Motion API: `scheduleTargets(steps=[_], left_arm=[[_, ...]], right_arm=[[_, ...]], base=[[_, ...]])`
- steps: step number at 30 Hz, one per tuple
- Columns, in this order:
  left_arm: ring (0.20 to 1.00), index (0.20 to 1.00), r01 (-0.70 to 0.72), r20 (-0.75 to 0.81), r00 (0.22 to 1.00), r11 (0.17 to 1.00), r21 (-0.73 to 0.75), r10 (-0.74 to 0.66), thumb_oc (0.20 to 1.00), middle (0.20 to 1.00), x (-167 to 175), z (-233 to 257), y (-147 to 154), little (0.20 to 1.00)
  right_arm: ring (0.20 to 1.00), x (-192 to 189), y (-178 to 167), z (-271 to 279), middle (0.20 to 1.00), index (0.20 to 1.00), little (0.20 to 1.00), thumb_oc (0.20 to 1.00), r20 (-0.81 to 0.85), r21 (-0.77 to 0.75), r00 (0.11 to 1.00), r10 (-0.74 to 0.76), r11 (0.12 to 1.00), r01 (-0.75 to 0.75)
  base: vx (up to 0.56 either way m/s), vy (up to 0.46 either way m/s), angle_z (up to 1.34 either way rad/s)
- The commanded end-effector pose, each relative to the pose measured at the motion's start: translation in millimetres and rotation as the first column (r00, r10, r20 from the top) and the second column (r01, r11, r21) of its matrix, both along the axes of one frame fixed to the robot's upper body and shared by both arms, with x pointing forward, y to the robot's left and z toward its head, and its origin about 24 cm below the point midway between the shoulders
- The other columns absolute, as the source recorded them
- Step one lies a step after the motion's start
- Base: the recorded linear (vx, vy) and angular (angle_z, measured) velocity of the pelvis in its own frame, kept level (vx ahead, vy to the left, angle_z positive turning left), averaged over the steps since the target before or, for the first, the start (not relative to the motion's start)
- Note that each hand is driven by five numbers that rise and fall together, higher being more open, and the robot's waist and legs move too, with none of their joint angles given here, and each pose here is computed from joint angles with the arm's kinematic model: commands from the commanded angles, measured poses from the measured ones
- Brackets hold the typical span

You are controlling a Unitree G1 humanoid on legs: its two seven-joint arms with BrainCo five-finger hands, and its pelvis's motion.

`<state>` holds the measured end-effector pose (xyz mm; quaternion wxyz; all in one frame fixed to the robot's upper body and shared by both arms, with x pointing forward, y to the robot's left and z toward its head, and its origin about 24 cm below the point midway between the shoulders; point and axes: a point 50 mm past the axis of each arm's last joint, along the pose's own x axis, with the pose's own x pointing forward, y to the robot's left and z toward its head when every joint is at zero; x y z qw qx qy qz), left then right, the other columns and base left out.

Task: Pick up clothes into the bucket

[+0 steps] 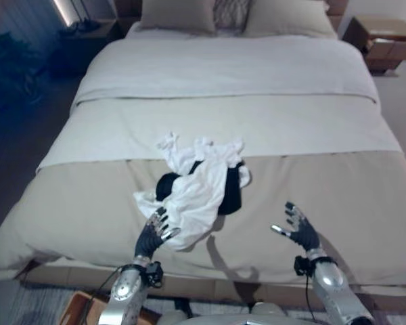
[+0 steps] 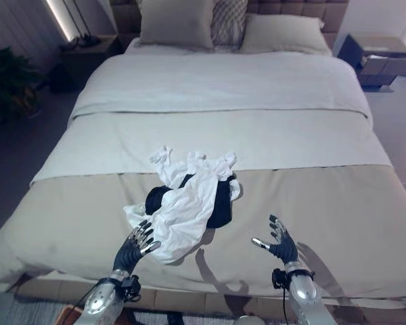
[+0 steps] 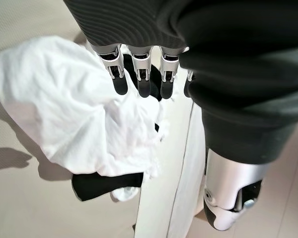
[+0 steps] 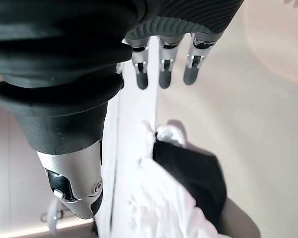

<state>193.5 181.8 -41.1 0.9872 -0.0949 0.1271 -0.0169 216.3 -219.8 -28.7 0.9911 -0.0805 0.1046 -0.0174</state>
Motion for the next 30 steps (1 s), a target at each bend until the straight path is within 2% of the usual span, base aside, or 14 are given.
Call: scheduleTargets(steps=[1,9,16,20,23,27,28,30], left_arm=[[1.000,1.000,-0.052,0.163,0.986,0.998,0.047,0.043,1.000,1.000,19,30,22,1.000],[1.000,1.000,-0.076,0.300,0.952,0.996,0.040,0.060,1.000,1.000,39,60,17,1.000],[1.000,1.000,-0.093,0.388,0.919,0.995,0.043,0.069,1.000,1.000,47,81,12,1.000],[1.000,1.000,-0.112,0.407,0.910,0.993,0.049,0.082,1.000,1.000,48,86,11,1.000],[1.000,1.000,-0.128,0.422,0.902,0.990,0.065,0.089,1.000,1.000,48,90,11,1.000],[1.000,1.000,-0.144,0.442,0.893,0.985,0.092,0.089,1.000,1.000,49,94,12,1.000],[1.000,1.000,-0.145,0.442,0.892,0.985,0.092,0.090,1.000,1.000,49,94,12,1.000],[1.000,1.000,-0.147,0.448,0.890,0.984,0.101,0.087,1.000,1.000,51,95,10,1.000]], right_arm=[[1.000,33,17,35,1.000,1.000,1.000,1.000,0.187,-0.047,0.980,0.066,0.997,-0.058],[1.000,76,29,82,1.000,1.000,1.000,1.000,0.357,-0.268,0.923,0.142,0.962,-0.045],[1.000,109,38,128,1.000,1.000,1.000,1.000,0.511,-0.362,0.849,0.131,0.929,0.074],[1.000,127,42,153,1.000,1.000,1.000,1.000,0.574,-0.443,0.807,0.139,0.882,0.163],[1.000,139,40,174,1.000,1.000,1.000,1.000,0.614,-0.521,0.774,0.155,0.816,0.250],[1.000,154,33,202,1.000,1.000,1.000,1.000,0.651,-0.623,0.737,0.180,0.682,0.383],[1.000,154,33,202,1.000,1.000,1.000,1.000,0.652,-0.623,0.736,0.181,0.682,0.384],[1.000,165,28,219,1.000,1.000,1.000,1.000,0.657,-0.677,0.730,0.189,0.575,0.460]], base=[[-0.17,0.043,0.13],[-0.14,0.013,0.16],[-0.09,-0.005,0.14],[-0.06,-0.008,0.18],[-0.03,0.012,0.23],[-0.03,0.015,0.18],[-0.01,0.006,0.06],[-0.01,0.018,0.37]])
